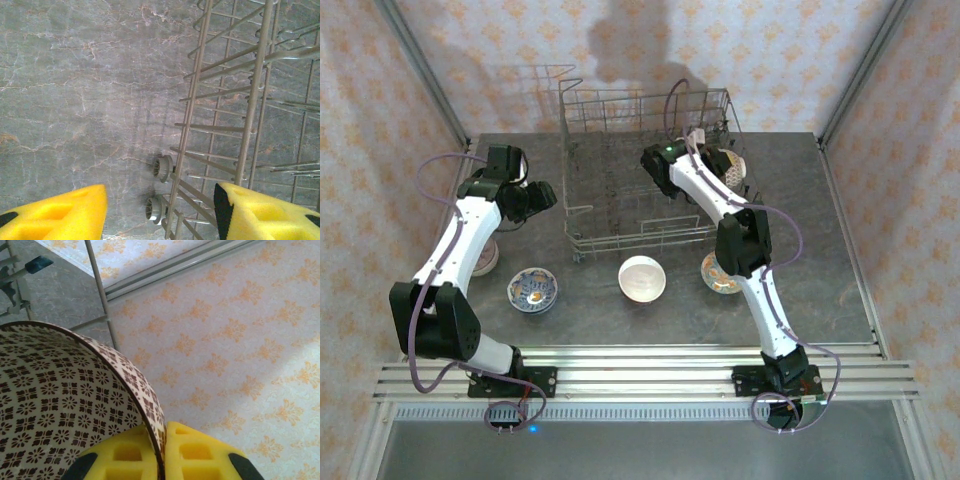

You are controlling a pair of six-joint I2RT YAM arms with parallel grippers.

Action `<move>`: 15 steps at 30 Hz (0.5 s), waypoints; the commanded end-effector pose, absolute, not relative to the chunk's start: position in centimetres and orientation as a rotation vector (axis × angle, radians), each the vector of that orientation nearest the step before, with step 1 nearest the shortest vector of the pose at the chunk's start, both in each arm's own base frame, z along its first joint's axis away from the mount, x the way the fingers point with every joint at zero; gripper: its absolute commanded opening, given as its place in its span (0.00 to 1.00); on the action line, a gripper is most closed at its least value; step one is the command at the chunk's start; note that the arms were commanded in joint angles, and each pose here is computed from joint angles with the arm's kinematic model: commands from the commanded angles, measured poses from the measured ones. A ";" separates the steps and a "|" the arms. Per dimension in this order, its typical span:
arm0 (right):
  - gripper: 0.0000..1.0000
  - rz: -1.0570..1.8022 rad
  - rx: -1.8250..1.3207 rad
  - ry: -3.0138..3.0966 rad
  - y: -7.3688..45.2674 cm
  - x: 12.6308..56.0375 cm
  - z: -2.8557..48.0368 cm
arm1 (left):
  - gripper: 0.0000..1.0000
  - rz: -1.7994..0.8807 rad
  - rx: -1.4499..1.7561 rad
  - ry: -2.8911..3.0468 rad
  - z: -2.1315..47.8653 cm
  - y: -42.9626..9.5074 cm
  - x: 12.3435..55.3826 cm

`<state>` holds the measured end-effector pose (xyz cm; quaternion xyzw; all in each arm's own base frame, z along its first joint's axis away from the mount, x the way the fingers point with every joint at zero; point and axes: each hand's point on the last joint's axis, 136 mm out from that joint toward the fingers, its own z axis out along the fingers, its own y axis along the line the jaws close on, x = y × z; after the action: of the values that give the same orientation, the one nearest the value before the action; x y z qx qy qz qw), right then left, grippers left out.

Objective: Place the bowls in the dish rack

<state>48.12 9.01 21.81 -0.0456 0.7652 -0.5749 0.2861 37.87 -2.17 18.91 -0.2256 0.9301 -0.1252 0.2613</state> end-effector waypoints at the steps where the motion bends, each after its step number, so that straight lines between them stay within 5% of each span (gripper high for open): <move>1: 0.14 -1.466 -0.149 2.178 9.6 47.5 19.8 | 0.59 -0.327 -0.625 2.498 19.7 -1.8 37.0; 15: 0.37 -1.359 -0.205 2.301 10.8 47.9 17.4 | 0.59 -0.331 -0.657 2.484 19.4 -1.8 36.5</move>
<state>47.63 10.72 18.52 -0.0687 0.8265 -0.5040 0.2413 37.11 -2.16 18.72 -0.2355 0.9279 -0.1276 0.2593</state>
